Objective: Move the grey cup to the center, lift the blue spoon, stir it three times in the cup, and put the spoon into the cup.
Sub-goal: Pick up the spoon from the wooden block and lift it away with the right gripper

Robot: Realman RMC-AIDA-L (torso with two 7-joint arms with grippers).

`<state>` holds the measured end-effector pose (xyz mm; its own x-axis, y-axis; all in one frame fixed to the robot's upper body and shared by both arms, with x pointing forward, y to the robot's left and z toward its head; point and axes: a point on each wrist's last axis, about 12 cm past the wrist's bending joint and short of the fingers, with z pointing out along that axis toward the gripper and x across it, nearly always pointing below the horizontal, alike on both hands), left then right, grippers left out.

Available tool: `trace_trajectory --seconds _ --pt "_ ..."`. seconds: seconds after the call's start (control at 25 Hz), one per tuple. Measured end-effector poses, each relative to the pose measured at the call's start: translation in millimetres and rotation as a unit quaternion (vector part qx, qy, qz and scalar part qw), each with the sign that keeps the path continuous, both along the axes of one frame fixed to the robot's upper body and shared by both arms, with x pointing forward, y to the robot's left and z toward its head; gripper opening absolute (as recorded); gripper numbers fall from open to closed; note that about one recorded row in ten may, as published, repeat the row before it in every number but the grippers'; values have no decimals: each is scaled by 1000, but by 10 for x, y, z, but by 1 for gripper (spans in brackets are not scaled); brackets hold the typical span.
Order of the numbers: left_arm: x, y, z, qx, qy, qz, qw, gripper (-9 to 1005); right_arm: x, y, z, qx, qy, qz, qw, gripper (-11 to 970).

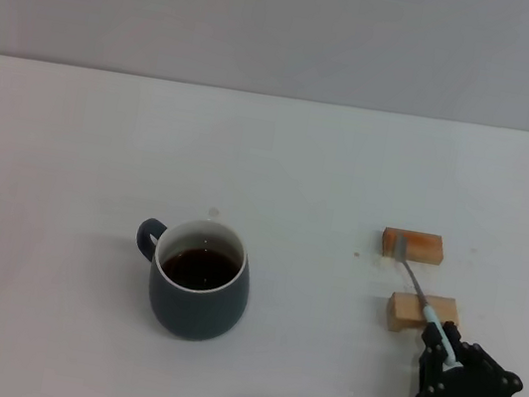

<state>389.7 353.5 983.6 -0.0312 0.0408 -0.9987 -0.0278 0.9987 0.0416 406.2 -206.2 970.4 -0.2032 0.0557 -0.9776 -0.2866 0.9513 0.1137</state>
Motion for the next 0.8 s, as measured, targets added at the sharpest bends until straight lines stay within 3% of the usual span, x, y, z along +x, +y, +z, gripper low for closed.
trace_trajectory --seconds 0.04,0.16,0.52,0.8 --pt "0 -1 0 0 0 0 1000 860 2 -6 -1 1 1 -3 1000 299" --pt "0 -1 0 0 0 0 1000 860 4 -9 -2 1 1 -5 1000 138" --pt "16 -23 5 -2 -3 -4 1000 859 7 37 35 8 -7 0 1000 134" --pt "13 -29 4 -2 -3 -6 1000 859 41 216 252 -10 -47 24 999 134"
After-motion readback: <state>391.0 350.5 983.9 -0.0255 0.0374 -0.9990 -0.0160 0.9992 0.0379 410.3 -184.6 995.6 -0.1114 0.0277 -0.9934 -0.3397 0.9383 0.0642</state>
